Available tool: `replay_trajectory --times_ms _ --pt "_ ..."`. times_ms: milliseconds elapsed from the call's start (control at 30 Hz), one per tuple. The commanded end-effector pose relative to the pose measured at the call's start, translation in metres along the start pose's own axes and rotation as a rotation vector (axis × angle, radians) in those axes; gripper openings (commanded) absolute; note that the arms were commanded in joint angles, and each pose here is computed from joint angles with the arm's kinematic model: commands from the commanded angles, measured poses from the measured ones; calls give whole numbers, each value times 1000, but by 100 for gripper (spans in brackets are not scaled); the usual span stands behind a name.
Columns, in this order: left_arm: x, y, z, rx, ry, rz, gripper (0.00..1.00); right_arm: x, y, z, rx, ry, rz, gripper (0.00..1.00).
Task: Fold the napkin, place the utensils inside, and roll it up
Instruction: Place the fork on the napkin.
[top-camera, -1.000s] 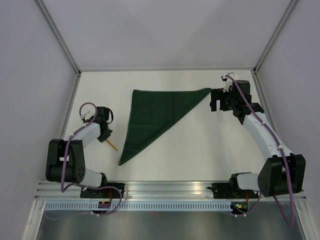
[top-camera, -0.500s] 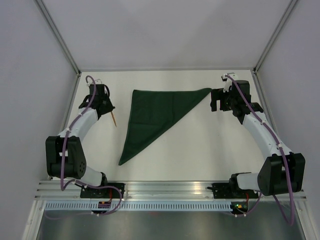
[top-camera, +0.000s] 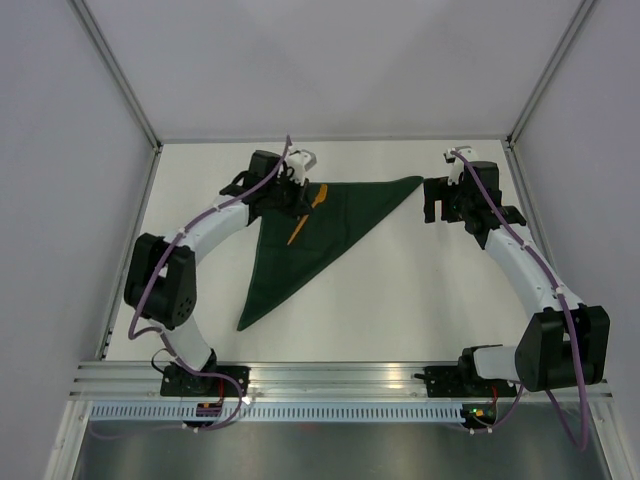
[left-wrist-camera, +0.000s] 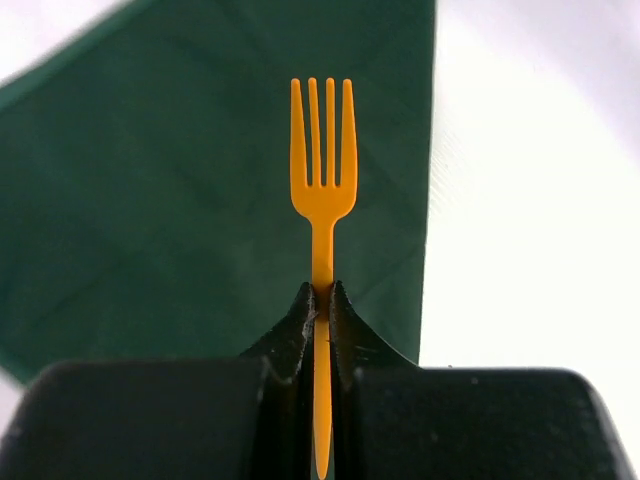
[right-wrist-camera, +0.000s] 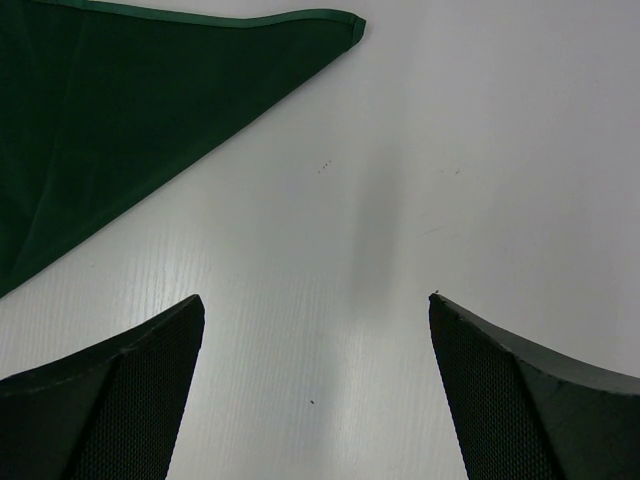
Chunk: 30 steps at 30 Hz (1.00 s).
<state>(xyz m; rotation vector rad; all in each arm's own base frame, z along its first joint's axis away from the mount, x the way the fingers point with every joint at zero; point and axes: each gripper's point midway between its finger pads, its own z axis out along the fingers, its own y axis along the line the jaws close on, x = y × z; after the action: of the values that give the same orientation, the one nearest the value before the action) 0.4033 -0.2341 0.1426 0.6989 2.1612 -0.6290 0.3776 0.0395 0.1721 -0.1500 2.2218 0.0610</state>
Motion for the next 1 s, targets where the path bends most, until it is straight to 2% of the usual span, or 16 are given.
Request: replay_trajectory --times_ms 0,167,300,533,967 --pt "5 -22 25 90 40 141 2 0 -8 1 41 -1 -7 98" --pt "26 -49 58 107 146 223 2 0 -8 1 43 -4 -10 98" --pt "27 -60 72 123 174 252 2 0 -9 1 49 -4 -12 98" --pt "43 -61 96 89 238 211 2 0 -10 1 52 -2 -14 98" --pt "64 -63 115 83 293 140 2 0 -10 1 53 0 -15 98"
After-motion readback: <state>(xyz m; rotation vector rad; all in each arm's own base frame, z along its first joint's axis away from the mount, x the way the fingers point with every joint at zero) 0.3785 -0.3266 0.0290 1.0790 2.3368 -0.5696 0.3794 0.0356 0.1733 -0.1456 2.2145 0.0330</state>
